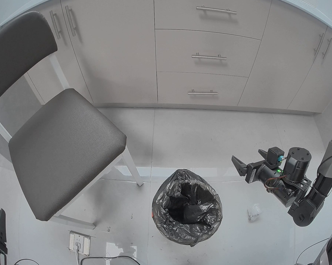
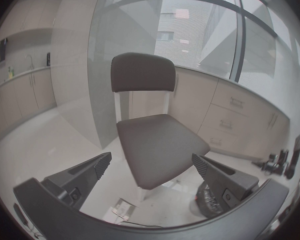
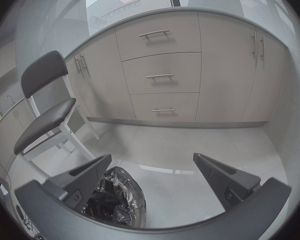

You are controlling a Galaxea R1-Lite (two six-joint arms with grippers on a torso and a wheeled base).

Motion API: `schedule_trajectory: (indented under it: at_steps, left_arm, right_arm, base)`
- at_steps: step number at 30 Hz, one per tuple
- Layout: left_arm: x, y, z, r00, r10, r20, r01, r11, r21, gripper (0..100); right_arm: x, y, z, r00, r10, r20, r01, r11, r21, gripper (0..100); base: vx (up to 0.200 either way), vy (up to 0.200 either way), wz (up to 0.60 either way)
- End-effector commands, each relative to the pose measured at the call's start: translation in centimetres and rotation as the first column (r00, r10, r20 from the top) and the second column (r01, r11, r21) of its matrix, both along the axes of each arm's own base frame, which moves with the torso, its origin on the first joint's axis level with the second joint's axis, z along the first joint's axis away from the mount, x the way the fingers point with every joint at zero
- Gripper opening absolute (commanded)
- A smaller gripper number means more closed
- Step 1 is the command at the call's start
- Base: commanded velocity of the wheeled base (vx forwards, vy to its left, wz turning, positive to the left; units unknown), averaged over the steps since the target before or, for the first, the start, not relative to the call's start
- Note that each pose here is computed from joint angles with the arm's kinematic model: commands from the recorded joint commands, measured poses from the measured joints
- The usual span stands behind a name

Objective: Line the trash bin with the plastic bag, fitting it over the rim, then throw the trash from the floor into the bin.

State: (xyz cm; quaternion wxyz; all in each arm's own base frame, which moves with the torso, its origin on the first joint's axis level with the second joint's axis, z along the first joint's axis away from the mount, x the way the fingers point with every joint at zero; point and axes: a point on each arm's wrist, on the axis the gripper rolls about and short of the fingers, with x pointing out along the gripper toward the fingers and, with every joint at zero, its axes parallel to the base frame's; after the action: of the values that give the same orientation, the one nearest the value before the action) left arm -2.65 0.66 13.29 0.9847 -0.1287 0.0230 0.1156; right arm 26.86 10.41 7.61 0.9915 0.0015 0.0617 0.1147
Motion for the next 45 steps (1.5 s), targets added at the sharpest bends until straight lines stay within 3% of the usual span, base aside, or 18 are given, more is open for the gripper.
schedule_trajectory:
  at_steps: [1,5,10,19,26,30,34,39,40,43,45]
  left_arm:
    - [-0.4,0.0,-4.7,0.997,0.072,0.005,-0.072,0.989,0.127,100]
    - [0.2,0.0,-5.1,0.993,0.067,0.096,-0.08,0.988,0.131,100]
    - [0.2,0.0,-5.1,0.994,0.056,0.097,-0.069,0.989,0.134,100]
    - [0.3,-0.4,-5.2,0.992,-0.108,0.069,0.094,0.979,0.181,100]
    - [0.2,-0.4,-5.2,0.993,-0.099,0.06,0.086,0.979,0.185,100]
    - [0.2,-0.3,-5.1,0.995,-0.075,0.064,0.063,0.982,0.181,100]
    - [0.2,-0.3,-5.2,0.996,-0.063,0.066,0.051,0.984,0.168,100]
    - [0.2,-0.5,-5.2,0.987,-0.155,0.043,0.14,0.958,0.251,100]
    - [0.2,-0.6,-5.2,0.981,-0.193,0.024,0.18,0.946,0.271,100]
    - [0.0,-0.7,-5.2,0.974,-0.228,-0.014,0.221,0.924,0.313,100]
    - [0.0,-0.7,-5.2,0.973,-0.23,-0.016,0.223,0.923,0.315,100]
  right_arm:
    - [0.2,0.1,-0.3,1.0,0.002,0.001,-0.002,1.0,0.002,100]
    - [0.2,0.1,-0.3,1.0,-0.001,0.002,0.001,1.0,0.002,100]
    - [0.4,-0.1,0.0,0.999,-0.029,0.017,0.028,1.0,0.006,100]
    - [1.3,-0.2,0.3,0.996,-0.083,0.045,0.083,0.997,0.009,100]
    - [3.1,0.3,0.9,0.987,-0.108,0.116,0.114,0.992,-0.046,100]
    - [5.4,0.9,1.8,0.967,-0.172,0.191,0.179,0.984,-0.019,100]
    - [7.1,1.3,1.6,0.959,-0.213,0.189,0.219,0.976,-0.009,100]
    - [11.7,1.9,1.2,0.937,-0.285,0.2,0.29,0.957,0.006,100]
    - [13.4,1.6,1.0,0.928,-0.32,0.189,0.326,0.945,0.0,100]
    - [15.5,1.2,0.4,0.924,-0.34,0.174,0.348,0.937,-0.013,100]
    - [15.8,1.1,0.3,0.923,-0.344,0.171,0.352,0.936,-0.015,100]
  base:
    - [0.0,0.0,0.0]
    - [0.0,0.0,0.0]
    - [0.0,0.0,0.0]
    - [0.0,0.0,0.0]
    - [0.0,0.0,0.0]
    - [0.0,0.0,0.0]
    - [0.0,0.0,0.0]
    - [0.0,0.0,0.0]
    - [0.0,0.0,0.0]
    - [0.0,0.0,0.0]
    - [0.0,0.0,0.0]
